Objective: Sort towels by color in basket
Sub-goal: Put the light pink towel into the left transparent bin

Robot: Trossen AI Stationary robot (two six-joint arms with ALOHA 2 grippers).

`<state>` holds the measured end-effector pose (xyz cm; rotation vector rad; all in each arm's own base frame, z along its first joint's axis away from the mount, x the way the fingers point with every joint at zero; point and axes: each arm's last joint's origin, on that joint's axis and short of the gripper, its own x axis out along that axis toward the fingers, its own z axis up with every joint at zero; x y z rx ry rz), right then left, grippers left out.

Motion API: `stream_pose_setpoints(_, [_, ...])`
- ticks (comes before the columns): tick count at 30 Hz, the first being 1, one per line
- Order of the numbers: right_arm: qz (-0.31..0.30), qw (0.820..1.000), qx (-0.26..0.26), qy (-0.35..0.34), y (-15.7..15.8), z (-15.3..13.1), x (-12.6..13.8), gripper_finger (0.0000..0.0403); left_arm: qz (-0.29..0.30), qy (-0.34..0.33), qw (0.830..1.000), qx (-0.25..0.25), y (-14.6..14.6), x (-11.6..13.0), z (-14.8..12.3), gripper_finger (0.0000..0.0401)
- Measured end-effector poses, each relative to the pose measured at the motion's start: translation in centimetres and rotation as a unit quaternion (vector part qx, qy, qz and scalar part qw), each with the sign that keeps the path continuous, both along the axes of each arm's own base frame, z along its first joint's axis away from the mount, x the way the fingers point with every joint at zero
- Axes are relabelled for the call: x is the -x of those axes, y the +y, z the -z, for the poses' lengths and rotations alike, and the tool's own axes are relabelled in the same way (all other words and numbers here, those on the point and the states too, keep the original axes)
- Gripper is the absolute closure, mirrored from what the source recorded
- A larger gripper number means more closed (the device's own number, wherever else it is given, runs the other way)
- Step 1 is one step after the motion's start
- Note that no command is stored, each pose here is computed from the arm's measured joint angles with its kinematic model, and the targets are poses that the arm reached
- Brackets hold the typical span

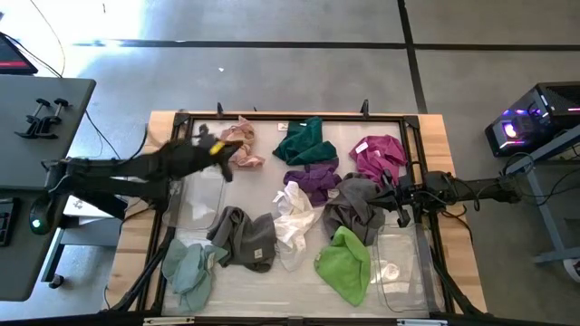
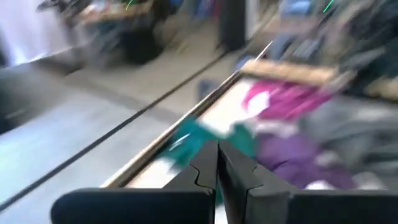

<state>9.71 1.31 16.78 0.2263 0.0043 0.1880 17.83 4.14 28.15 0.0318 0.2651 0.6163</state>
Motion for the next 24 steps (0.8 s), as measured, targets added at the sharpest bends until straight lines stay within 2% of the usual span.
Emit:
stream_pose_setpoints(2, [0.0, 1.0, 0.0, 0.0, 0.0, 0.0, 0.0, 0.0402, -0.051, 0.082, 0.995, -0.014, 1.0, -1.5, -1.2, 0.0394])
stream_pose_setpoints(4, [0.0, 1.0, 0.0, 0.0, 0.0, 0.0, 0.0, 0.0402, -0.093, 0.164, 0.982, -0.024, 1.9, -2.8, -1.8, 0.0379])
stream_pose_setpoints(7, [0.0, 1.0, 0.0, 0.0, 0.0, 0.0, 0.0, 0.0402, -0.11, 0.245, 0.963, -0.011, 3.4, -4.9, -2.3, 0.034])
stream_pose_setpoints(9, [0.0, 1.0, 0.0, 0.0, 0.0, 0.0, 0.0, 0.0402, -0.091, 0.283, 0.954, 0.027, 4.5, -6.2, -2.3, 0.0307])
stream_pose_setpoints(12, [0.0, 1.0, 0.0, 0.0, 0.0, 0.0, 0.0, 0.0402, -0.052, 0.323, 0.936, 0.13, 6.5, -8.1, -1.3, 0.0254])
stream_pose_setpoints(16, [0.0, 1.0, 0.0, 0.0, 0.0, 0.0, 0.0, 0.0402, -0.029, 0.386, 0.889, 0.243, 9.0, -10.2, 1.5, 0.0188])
stream_pose_setpoints(20, [0.0, 1.0, 0.0, 0.0, 0.0, 0.0, 0.0, 0.0402, -0.049, 0.457, 0.839, 0.29, 11.3, -11.5, 5.0, 0.0137])
stream_pose_setpoints(24, [0.0, 1.0, 0.0, 0.0, 0.0, 0.0, 0.0, 0.0402, -0.069, 0.514, 0.796, 0.311, 13.6, -12.1, 7.5, 0.0113])
